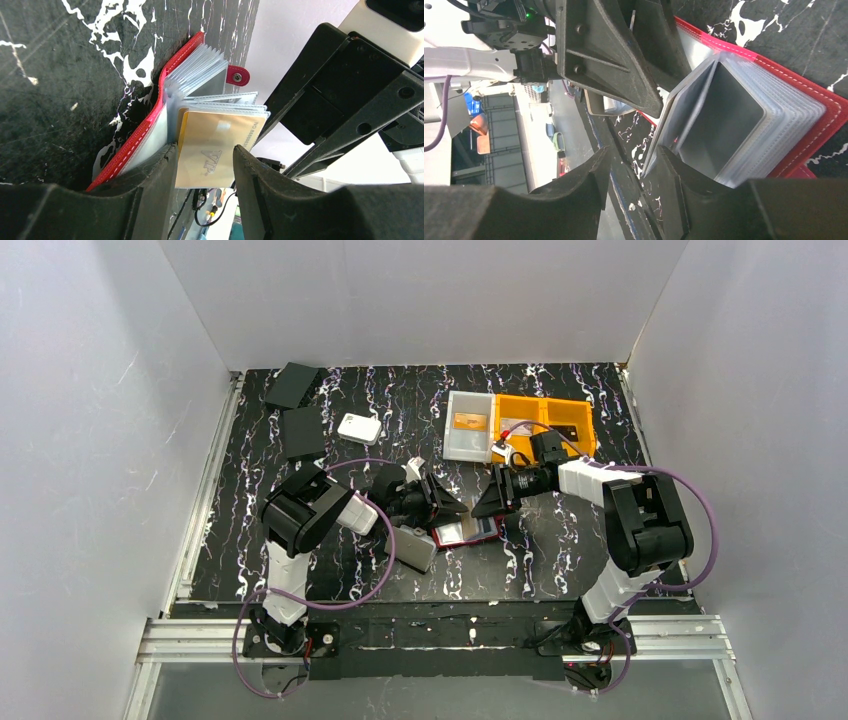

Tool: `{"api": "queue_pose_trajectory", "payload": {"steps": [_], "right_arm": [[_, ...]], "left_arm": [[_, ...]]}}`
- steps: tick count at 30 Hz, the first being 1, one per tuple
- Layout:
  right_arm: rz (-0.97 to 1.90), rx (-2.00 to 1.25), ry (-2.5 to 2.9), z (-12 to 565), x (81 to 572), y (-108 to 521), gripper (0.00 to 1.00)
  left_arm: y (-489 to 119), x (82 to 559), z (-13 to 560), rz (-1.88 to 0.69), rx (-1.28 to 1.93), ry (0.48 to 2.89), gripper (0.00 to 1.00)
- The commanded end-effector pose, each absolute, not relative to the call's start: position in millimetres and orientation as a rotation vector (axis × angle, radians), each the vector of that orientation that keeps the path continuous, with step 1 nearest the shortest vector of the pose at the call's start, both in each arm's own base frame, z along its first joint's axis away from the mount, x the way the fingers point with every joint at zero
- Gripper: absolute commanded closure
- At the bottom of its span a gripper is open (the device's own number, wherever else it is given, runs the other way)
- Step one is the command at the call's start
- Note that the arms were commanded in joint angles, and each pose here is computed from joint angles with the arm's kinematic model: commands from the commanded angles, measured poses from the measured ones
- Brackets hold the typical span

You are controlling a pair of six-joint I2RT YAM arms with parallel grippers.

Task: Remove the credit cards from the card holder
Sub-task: Remove the credit card from the card holder.

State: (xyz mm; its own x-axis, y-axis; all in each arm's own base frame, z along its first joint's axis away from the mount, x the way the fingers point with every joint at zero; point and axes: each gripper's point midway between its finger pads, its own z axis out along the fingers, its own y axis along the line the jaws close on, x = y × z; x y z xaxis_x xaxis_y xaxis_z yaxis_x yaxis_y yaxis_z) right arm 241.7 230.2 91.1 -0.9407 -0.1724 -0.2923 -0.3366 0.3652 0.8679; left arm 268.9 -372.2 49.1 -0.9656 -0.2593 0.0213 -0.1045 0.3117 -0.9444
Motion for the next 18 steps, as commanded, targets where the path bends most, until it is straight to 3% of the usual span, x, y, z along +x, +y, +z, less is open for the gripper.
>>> {"api": "queue_pose_trajectory", "payload": {"steps": [1,12,15,18], "right_arm": [[1.546,-0.450,2.518,77.4,247.1,229.0,0.51],[1.443,-0.469,2.575,65.0,250.0,222.6,0.42],[1.425,-0.458,2.578,62.8,252.6,222.8,0.61],[1.407,-0.442,2.593,56.9,255.6,221.9,0.71]], "left_arm": [[-380.4,265.1,73.0,-1.800,-0.233,2.361,0.57],[-382.6,265.8,74.3,-1.810,-0.223,2.360,0.57],[-383.0,266.1,75.0,-1.814,-0.224,2.360,0.57],[-383.3,266.1,76.4,-1.820,-0.217,2.354,0.57]]}}
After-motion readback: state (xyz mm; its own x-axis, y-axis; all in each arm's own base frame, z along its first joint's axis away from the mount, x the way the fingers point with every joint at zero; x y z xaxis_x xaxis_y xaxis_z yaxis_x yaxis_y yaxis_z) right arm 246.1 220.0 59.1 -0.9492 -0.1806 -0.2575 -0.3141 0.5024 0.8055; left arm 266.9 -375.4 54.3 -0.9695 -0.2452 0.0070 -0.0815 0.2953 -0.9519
